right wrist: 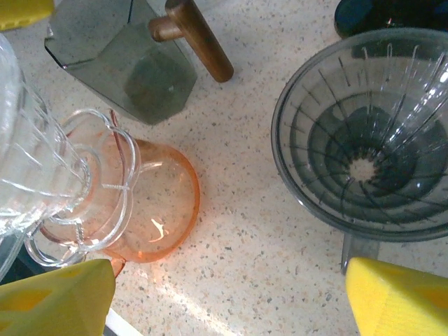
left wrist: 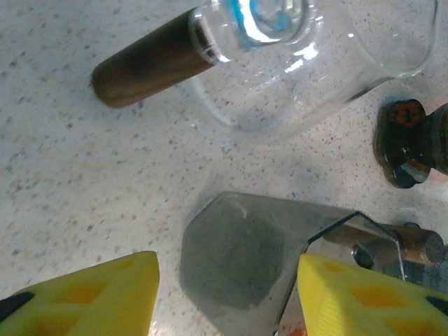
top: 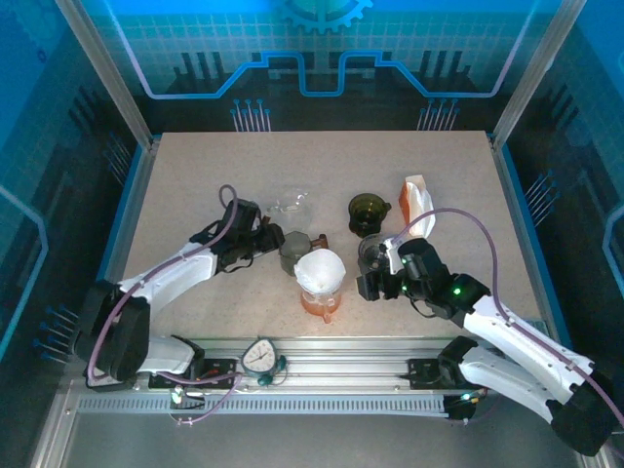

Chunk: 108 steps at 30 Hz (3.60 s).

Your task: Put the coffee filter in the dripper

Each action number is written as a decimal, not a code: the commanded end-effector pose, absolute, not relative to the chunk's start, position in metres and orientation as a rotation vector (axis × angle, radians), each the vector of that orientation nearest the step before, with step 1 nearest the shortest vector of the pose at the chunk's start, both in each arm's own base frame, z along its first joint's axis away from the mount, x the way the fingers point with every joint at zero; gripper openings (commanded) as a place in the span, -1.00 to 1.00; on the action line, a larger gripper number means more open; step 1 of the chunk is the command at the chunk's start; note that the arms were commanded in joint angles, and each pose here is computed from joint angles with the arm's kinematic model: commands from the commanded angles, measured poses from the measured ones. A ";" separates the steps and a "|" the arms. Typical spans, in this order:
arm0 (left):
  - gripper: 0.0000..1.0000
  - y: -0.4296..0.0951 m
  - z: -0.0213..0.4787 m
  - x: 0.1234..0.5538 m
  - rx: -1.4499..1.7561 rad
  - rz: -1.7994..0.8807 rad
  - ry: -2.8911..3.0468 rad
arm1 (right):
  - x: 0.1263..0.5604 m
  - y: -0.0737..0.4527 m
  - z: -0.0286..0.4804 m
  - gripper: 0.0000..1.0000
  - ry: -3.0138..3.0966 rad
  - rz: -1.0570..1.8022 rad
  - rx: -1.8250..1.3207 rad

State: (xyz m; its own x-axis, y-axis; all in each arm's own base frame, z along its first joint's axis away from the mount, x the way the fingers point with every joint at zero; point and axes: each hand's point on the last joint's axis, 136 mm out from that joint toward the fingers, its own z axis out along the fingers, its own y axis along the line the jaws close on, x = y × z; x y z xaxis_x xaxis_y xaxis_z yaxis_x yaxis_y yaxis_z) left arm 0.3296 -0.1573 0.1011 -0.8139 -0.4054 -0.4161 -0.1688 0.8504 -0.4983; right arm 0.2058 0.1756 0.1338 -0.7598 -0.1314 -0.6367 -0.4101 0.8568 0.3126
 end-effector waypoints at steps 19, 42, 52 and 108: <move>-0.46 -0.157 0.076 0.314 -0.235 -0.307 2.673 | 0.191 0.174 0.110 0.70 2.470 0.619 -0.383; -1.00 -0.140 0.093 0.277 -0.345 -0.305 2.728 | 0.164 0.211 0.068 0.54 2.568 0.804 -0.476; -1.00 -0.118 0.105 0.238 -0.395 -0.342 2.736 | 0.160 0.233 0.053 0.35 2.562 0.938 -0.517; -1.00 -0.032 0.138 0.172 -0.863 -0.239 2.514 | 0.321 0.419 0.053 -0.24 2.380 1.133 -0.647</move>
State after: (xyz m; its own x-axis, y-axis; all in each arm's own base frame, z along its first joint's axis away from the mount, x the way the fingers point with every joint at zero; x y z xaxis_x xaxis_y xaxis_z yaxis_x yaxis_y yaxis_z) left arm 0.1717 -0.0349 0.1335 -0.7182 -0.5906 -0.3679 -0.5156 0.8068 -0.2886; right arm 0.3108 0.4109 0.0500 -0.7988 -0.2387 -0.5522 -0.5750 0.5729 0.5842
